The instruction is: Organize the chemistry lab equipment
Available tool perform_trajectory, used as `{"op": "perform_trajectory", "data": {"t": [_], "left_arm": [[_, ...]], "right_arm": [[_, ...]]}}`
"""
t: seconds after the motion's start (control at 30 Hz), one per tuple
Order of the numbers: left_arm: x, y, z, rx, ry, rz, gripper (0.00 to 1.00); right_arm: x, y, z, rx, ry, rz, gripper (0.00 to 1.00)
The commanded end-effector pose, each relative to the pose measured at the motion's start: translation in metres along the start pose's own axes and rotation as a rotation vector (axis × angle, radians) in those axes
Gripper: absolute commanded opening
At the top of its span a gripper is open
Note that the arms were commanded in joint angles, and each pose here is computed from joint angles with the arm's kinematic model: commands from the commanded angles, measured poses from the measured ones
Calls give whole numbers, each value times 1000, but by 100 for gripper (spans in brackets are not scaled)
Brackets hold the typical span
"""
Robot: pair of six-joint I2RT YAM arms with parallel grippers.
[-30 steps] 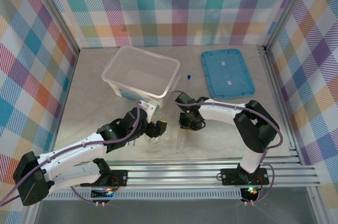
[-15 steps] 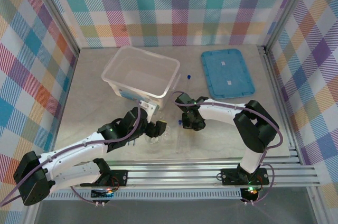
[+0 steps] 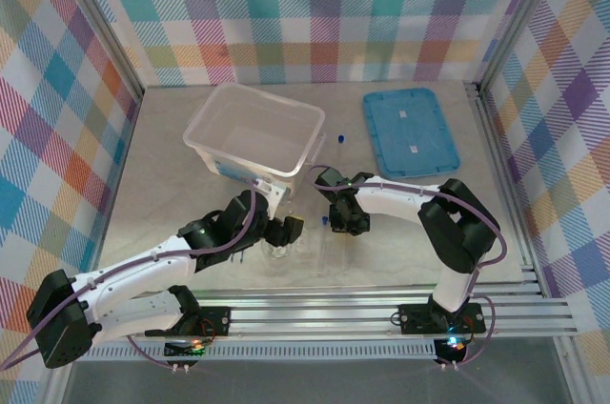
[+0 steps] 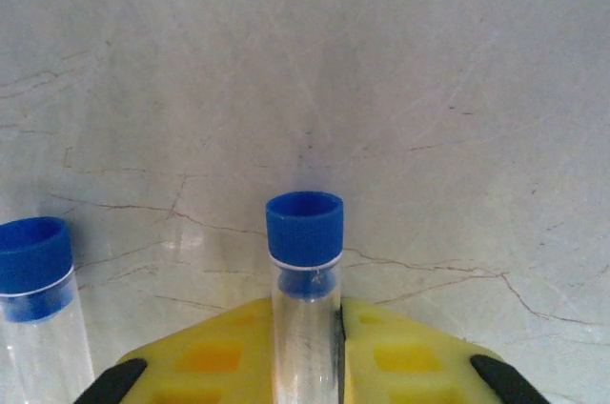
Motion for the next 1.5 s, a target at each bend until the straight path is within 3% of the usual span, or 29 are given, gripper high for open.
{"op": "perform_trajectory", "data": {"t": [0.0,0.23,0.63,0.87,1.13,1.47], "left_arm": [[11,-9,3,-28,-14,-17,75],[22,-20,6,-86,-31,10,75],[25,-39,0,-252,-49,56,77],[37,-54,-3,-371,-65,158,78],[47,-68,-13,-497,-71,269,78],[47,-73,-30,-537,-56,333,78]], "right_arm": [[-1,1,-7,-10,5,15,18],[5,-4,20,40,-71,-6,16],[28,-25,120,208,-314,-71,17],[34,-21,166,354,-407,-103,17],[37,-11,187,484,-433,-121,17],[38,-2,200,573,-446,-119,17]]}}
Point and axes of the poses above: each hand's point on the last joint's axis, 136 mm out from that joint toward the fingers, its own z axis back along the fingers, its own y axis along the line the jaws close on, x = y × z, the point moved 7 cm from there along z, back along the fingers
